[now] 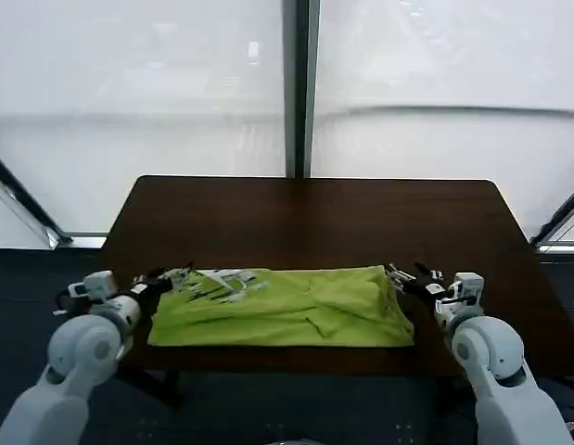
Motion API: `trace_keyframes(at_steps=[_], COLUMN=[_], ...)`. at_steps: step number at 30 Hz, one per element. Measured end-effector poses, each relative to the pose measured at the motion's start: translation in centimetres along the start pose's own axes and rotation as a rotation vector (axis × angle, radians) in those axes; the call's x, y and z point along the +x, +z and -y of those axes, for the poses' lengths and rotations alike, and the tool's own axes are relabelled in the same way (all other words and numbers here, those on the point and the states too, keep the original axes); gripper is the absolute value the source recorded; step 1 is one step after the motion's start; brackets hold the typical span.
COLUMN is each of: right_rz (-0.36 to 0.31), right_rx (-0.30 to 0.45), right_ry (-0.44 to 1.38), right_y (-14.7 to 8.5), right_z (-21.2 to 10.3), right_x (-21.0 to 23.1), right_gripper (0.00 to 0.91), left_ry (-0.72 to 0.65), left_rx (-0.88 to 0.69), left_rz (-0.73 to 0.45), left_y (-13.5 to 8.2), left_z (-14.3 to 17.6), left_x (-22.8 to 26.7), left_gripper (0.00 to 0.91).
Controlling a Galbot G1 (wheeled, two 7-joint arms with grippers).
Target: Fold and organize the clothes.
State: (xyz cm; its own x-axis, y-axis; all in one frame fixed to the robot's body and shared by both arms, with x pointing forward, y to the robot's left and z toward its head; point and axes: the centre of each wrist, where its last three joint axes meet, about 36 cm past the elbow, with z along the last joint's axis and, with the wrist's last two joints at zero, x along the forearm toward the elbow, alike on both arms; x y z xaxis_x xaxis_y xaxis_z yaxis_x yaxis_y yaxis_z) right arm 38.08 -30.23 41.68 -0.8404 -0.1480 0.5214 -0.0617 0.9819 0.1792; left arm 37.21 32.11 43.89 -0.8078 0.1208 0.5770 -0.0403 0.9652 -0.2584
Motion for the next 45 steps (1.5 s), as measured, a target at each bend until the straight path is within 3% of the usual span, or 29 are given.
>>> trace_keyframes(at_steps=[2,10,15,17,19,20,21,22,23,24,30,36,45], right_rz=[-0.002,-0.005,-0.008,-0.008,-0.009,-0.009,-0.01,-0.011,-0.011,-0.012,-0.005,0.038,0.08], right_rx=[-0.002,-0.002,-0.001,-0.001,-0.001,-0.002,-0.001,-0.001,0.0,0.0,0.001,-0.015,-0.059], right_ry=[0.0,-0.004,-0.004,-0.004,-0.004,-0.004,-0.003,-0.003,-0.003,-0.004,-0.002,0.018,0.025], right_y=[0.1,0.1,0.2,0.2,0.3,0.3,0.3,0.4,0.4,0.4,0.6,1.0,1.9], right_z=[0.0,0.0,0.0,0.0,0.0,0.0,0.0,0.0,0.0,0.0,0.0,-0.1,0.0], right_x=[-0.1,-0.5,-0.6,-0.6,-0.6,-0.6,-0.6,-0.5,-0.5,-0.5,-0.4,-0.7,-0.9], right_gripper=[0.731,0.741,0.731,0.712,0.585,0.478,0.419,0.273,0.215,0.059,0.0,0.0,0.0], left_ry=[-0.012,-0.034,-0.058,-0.057,-0.056,-0.055,-0.055,-0.054,-0.054,-0.054,-0.056,-0.06,-0.071], left_rx=[-0.004,0.011,0.016,0.02,0.022,0.023,0.023,0.024,0.024,0.024,0.025,0.02,0.028], left_rz=[0.007,0.027,0.008,0.004,0.004,0.004,0.005,0.006,0.007,0.007,0.006,0.019,0.053], left_y=[0.2,0.0,1.0,1.2,1.3,1.3,1.2,1.2,1.1,1.1,1.2,0.9,0.0], left_z=[-0.1,-0.9,-1.3,-1.2,-1.2,-1.2,-1.2,-1.2,-1.2,-1.2,-1.3,-1.3,-2.0], left_x=[-0.1,0.4,0.1,0.1,0.1,0.1,0.1,0.1,0.1,0.1,0.1,0.2,-0.2], left_gripper=[0.77,0.79,0.78,0.673,0.546,0.419,0.361,0.283,0.195,0.166,0.137,0.078,0.068])
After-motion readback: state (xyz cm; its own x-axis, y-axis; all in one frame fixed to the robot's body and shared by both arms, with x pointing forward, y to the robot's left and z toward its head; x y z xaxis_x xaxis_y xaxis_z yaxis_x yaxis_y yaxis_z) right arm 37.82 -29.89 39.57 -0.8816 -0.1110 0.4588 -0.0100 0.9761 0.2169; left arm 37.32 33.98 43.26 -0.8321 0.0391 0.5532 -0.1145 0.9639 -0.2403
